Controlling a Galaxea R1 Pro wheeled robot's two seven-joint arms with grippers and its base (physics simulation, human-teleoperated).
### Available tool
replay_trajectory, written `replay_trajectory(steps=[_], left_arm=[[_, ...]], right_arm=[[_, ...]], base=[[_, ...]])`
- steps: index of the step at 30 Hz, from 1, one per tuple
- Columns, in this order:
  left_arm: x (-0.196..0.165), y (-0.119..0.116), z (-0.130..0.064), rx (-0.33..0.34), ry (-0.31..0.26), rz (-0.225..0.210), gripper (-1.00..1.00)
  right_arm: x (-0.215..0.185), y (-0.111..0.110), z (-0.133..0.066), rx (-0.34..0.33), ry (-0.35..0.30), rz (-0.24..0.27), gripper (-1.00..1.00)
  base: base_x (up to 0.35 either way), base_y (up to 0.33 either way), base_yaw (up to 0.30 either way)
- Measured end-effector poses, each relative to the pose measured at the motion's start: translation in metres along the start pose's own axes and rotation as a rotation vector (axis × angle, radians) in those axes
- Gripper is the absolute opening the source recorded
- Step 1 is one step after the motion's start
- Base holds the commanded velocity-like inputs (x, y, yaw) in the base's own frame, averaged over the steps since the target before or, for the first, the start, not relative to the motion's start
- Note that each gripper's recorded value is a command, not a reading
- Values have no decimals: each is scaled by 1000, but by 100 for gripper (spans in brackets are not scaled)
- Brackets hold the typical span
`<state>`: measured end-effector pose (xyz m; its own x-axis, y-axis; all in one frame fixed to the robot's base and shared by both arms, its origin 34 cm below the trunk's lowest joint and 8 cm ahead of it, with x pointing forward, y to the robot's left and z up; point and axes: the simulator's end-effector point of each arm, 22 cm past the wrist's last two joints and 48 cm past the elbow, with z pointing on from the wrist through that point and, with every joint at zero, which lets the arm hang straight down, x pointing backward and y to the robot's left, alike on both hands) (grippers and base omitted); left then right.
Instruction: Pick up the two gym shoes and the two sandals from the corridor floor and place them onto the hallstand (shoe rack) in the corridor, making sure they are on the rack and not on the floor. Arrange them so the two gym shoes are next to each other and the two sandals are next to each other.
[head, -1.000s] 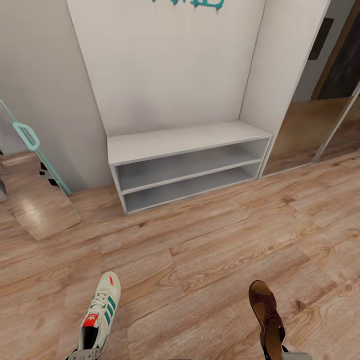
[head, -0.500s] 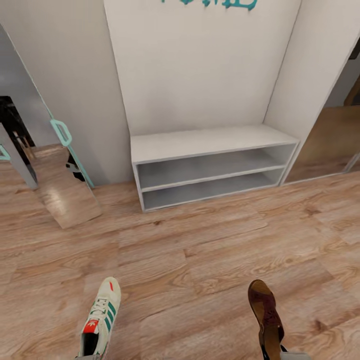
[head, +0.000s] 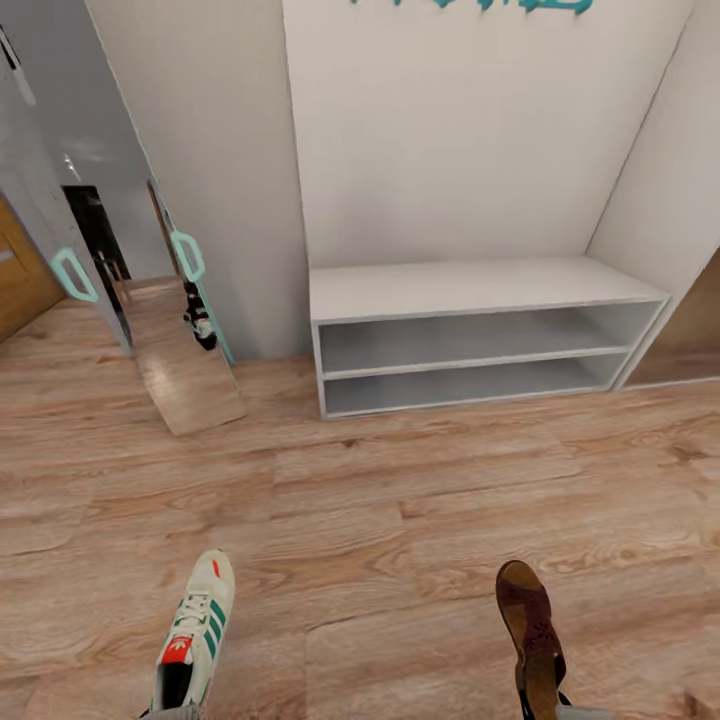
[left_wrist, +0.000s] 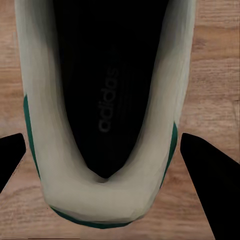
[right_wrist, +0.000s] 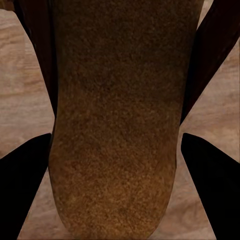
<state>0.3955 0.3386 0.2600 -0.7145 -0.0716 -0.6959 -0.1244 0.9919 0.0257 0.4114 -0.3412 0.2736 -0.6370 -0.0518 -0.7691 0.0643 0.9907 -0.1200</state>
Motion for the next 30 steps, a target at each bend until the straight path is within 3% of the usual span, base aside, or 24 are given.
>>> replay_trajectory(steps=[10,21,30], left_arm=[[-5,2,-1,-12,-30,-3,-100],[-1,-9,-3,-19,-31,-56,-100],[-2,-9,-2,-16,-33,-59,-100]], right_arm=[[0,1,0,-1,1,0,-100],[0,1,0,-2,2,-1,-100],[1,1,0,-3,2,-2,-100]], base=[[0,0,279],[0,0,279],[0,0,279]])
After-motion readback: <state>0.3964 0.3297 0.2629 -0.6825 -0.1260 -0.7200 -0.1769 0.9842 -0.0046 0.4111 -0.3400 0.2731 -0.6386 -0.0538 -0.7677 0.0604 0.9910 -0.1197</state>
